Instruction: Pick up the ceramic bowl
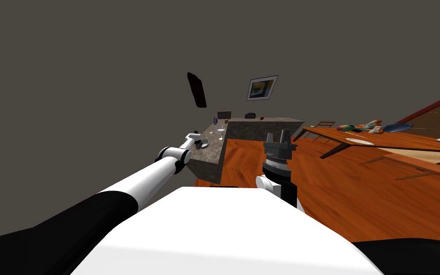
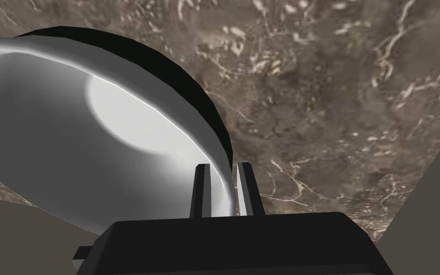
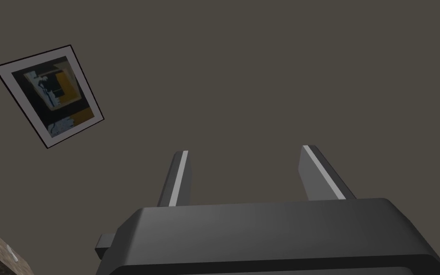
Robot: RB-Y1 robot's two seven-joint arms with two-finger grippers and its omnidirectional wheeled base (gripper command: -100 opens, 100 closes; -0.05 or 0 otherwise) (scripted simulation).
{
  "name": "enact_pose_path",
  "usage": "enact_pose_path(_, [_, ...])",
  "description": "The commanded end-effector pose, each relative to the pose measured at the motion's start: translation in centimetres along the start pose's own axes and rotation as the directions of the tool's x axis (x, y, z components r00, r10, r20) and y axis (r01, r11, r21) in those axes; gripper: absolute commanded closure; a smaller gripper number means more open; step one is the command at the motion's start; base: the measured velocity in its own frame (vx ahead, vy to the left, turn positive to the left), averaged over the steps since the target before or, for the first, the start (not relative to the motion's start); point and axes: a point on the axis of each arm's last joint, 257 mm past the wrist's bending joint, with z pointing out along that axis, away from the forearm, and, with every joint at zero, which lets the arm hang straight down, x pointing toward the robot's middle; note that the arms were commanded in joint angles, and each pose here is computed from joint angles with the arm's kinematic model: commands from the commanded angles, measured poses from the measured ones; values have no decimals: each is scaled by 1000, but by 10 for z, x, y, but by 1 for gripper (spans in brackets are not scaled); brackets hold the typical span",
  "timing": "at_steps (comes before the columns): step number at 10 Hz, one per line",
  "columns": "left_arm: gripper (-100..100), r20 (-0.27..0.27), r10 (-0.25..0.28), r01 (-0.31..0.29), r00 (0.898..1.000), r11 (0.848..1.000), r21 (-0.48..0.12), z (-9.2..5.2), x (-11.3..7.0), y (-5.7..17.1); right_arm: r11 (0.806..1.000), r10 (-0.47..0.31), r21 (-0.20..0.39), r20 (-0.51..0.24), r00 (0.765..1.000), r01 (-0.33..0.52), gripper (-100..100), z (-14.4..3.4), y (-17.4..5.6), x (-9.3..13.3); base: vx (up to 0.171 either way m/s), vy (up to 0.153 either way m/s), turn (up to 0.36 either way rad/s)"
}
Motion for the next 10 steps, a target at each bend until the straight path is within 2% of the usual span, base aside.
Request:
enact_pose_path(1, [100, -2, -1, 1, 1000, 1000, -6, -1, 6, -3, 1000, 0, 0, 0, 1000, 0, 0, 0, 0, 0, -17, 50, 2])
enact_pose_path(2, [100, 0, 2, -2, 1000, 1000, -5, -5, 19, -11, 1000, 0, 0, 0, 1000, 0, 0, 0, 0, 0, -24, 79, 19])
enact_pose_path(4, [100, 0, 2, -2, 1000, 1000, -5, -5, 19, -11, 1000, 0, 0, 0, 1000, 0, 0, 0, 0, 0, -11, 45, -2])
enact_pose_path(5, [100, 2, 6, -6, 1000, 1000, -3, -9, 31, -18, 1000, 0, 0, 0, 1000, 0, 0, 0, 0, 0, -6, 50, 35])
enact_pose_path(9, [100, 2, 6, -6, 1000, 1000, -4, -9, 31, -18, 1000, 0, 0, 0, 1000, 0, 0, 0, 0, 0, -5, 20, -2])
enact_pose_path(10, [0, 2, 6, -6, 1000, 1000, -4, -9, 31, -18, 1000, 0, 0, 0, 1000, 0, 0, 0, 0, 0, 0, 0, 0])
